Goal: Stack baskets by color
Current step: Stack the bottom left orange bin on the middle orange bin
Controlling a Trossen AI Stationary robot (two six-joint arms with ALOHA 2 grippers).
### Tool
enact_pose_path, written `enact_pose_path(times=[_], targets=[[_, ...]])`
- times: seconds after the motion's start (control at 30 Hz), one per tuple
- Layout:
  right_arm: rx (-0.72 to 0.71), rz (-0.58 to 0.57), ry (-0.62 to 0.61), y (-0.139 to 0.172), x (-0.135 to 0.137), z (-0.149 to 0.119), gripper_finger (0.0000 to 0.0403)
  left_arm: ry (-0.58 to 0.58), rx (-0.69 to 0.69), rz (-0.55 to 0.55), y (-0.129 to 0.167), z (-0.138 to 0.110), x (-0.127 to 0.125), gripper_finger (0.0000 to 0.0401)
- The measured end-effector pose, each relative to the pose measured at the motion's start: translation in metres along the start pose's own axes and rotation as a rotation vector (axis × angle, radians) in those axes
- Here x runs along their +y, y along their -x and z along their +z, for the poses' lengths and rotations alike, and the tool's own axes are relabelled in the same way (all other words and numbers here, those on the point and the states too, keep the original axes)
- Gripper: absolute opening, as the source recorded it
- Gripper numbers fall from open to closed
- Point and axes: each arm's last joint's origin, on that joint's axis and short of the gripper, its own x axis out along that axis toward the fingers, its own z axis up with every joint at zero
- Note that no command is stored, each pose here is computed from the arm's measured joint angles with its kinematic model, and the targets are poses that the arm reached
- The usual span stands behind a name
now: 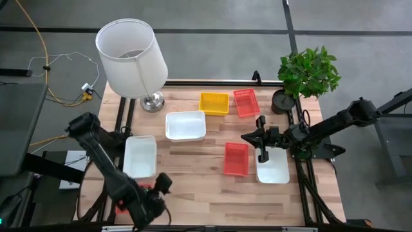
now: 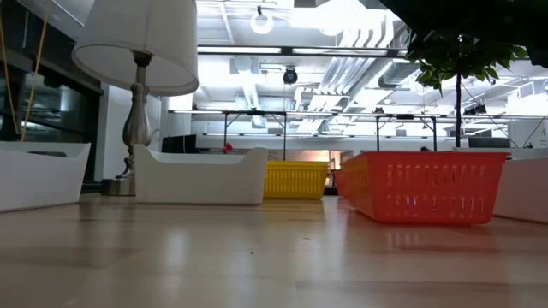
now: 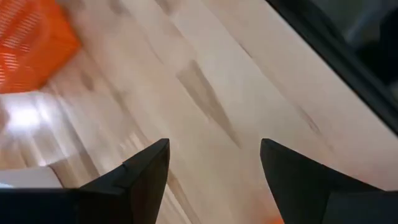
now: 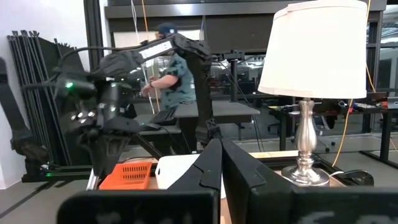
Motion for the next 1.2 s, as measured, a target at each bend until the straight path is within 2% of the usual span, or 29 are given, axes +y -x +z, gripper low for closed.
enact_pose_path(times=[0.27,0.5,0.67,0.83,0.97,1.07,1.2], targets=[[0.028,0.001,0.007,0.000,0.000,-0.003,0.0000,-0.168,0.253,-0.099,-0.011,-0.001,-0.032,0.0240],[0.030,0.001,0.007,0.000,0.000,-0.003,0.0000,-0.421,0.329,-0.165,-0.025,-0.007,-0.051,0.0238],[0.036,0.001,0.009,0.000,0.000,-0.004,0.0000,-0.469,0.386,-0.169,-0.043,-0.009,-0.058,0.0237],[0.036,0.001,0.003,0.000,0.000,-0.004,0.0000,-0.570,0.456,-0.181,-0.064,-0.012,-0.063,0.0237],[0.042,0.001,-0.015,0.000,0.000,-0.004,0.0000,-0.582,0.507,-0.183,-0.073,-0.015,-0.062,0.0233],[0.044,0.001,-0.015,0.000,0.000,-0.004,0.0000,-0.602,0.529,-0.180,-0.072,-0.017,-0.061,0.0210],[0.045,0.001,-0.015,0.000,0.000,-0.005,0.0000,-0.627,0.530,-0.184,-0.071,-0.017,-0.061,0.0139]])
